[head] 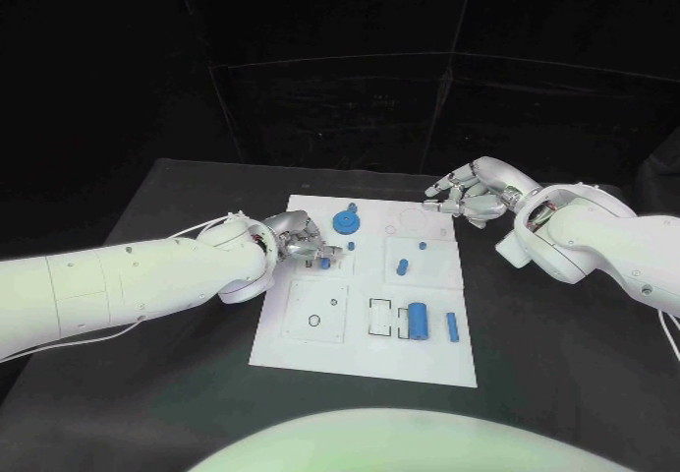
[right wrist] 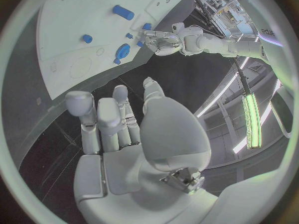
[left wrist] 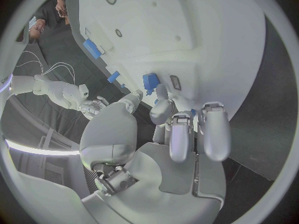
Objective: Assemble the parts on the task board
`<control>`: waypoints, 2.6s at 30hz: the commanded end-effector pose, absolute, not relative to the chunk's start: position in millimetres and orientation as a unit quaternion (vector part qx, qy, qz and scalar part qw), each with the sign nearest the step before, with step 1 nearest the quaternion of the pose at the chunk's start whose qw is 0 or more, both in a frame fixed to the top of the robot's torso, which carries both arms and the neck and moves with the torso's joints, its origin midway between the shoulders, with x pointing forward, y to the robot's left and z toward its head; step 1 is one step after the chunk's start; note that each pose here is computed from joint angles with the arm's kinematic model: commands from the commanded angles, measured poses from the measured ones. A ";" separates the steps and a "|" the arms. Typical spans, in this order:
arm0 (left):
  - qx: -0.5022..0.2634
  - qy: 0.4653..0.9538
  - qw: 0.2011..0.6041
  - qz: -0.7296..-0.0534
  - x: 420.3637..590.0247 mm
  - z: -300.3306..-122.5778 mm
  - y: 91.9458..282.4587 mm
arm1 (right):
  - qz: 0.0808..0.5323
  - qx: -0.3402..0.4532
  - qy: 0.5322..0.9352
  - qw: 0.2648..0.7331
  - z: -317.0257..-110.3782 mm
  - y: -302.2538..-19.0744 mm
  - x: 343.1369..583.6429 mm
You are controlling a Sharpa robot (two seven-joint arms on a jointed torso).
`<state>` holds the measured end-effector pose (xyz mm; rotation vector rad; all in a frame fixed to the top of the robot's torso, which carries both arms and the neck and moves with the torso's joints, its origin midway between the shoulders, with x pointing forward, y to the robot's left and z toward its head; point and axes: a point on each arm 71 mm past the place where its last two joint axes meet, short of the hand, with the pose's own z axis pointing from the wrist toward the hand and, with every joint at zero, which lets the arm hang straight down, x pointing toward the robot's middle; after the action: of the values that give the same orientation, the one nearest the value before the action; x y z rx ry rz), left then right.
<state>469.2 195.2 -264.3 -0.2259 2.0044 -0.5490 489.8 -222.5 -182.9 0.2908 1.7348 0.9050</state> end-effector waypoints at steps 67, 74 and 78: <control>-0.110 0.859 0.440 -0.237 465.0 -262.9 202.5 | 0.386 0.121 0.735 0.544 -183.9 -219.6 492.2; -0.114 0.859 0.438 -0.240 465.2 -263.0 201.3 | 0.386 0.120 0.736 0.543 -184.1 -219.3 492.2; -0.113 0.860 0.435 -0.241 465.0 -263.2 200.5 | 0.386 0.120 0.737 0.542 -184.2 -219.4 492.2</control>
<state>464.6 200.0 -263.2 -0.2715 2.1400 -0.5949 492.2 -220.4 -185.1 0.2905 1.7459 0.9065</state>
